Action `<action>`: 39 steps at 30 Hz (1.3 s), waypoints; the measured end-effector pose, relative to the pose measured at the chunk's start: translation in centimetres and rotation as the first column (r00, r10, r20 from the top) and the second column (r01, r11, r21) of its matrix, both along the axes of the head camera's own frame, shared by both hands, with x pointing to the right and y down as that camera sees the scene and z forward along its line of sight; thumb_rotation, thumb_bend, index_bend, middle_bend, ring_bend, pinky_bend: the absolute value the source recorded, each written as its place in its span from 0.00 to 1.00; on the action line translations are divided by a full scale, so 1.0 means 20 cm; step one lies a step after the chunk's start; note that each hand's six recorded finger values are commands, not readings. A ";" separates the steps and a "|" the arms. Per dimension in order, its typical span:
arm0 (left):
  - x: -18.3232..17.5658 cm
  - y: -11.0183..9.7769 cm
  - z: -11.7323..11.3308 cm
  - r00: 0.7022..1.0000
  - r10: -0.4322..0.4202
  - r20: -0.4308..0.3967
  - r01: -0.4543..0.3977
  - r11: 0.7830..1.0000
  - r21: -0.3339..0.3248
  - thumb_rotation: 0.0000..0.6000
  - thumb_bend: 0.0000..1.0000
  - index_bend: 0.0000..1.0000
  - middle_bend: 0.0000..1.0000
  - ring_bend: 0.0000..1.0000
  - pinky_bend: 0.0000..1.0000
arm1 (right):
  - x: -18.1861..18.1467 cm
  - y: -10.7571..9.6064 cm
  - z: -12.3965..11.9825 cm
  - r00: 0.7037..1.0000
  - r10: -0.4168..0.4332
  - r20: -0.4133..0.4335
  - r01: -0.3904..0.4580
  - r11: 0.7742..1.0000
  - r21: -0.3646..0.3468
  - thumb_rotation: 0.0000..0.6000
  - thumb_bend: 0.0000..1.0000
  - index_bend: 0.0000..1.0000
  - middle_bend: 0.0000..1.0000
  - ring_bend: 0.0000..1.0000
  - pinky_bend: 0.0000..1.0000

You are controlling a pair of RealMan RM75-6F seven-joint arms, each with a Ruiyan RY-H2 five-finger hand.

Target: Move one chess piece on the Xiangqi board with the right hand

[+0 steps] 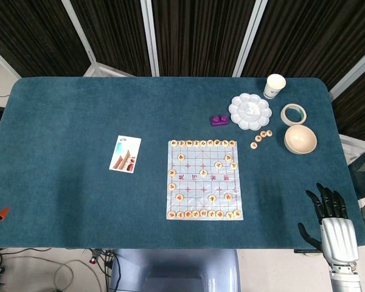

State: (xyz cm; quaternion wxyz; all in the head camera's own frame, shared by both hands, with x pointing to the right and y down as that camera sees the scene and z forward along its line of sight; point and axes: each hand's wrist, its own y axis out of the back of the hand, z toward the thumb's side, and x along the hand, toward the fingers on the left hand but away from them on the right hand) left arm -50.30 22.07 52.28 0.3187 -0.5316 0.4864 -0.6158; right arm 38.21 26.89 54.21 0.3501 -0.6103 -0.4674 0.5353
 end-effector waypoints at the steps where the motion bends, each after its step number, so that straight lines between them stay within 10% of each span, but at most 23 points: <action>1: 0.00 0.00 0.00 1.000 0.000 0.000 0.000 1.000 0.000 1.00 0.00 0.08 0.00 0.00 0.01 | 0.00 0.00 0.00 1.000 0.000 0.000 0.000 1.000 0.000 1.00 0.38 0.14 0.00 0.00 0.05; 39: -0.01 0.00 0.00 1.000 -0.007 -0.001 0.007 1.000 -0.001 1.00 0.00 0.08 0.00 0.00 0.01 | 0.01 -0.07 -0.01 0.998 -0.012 0.063 0.014 0.999 -0.031 1.00 0.38 0.14 0.00 0.00 0.05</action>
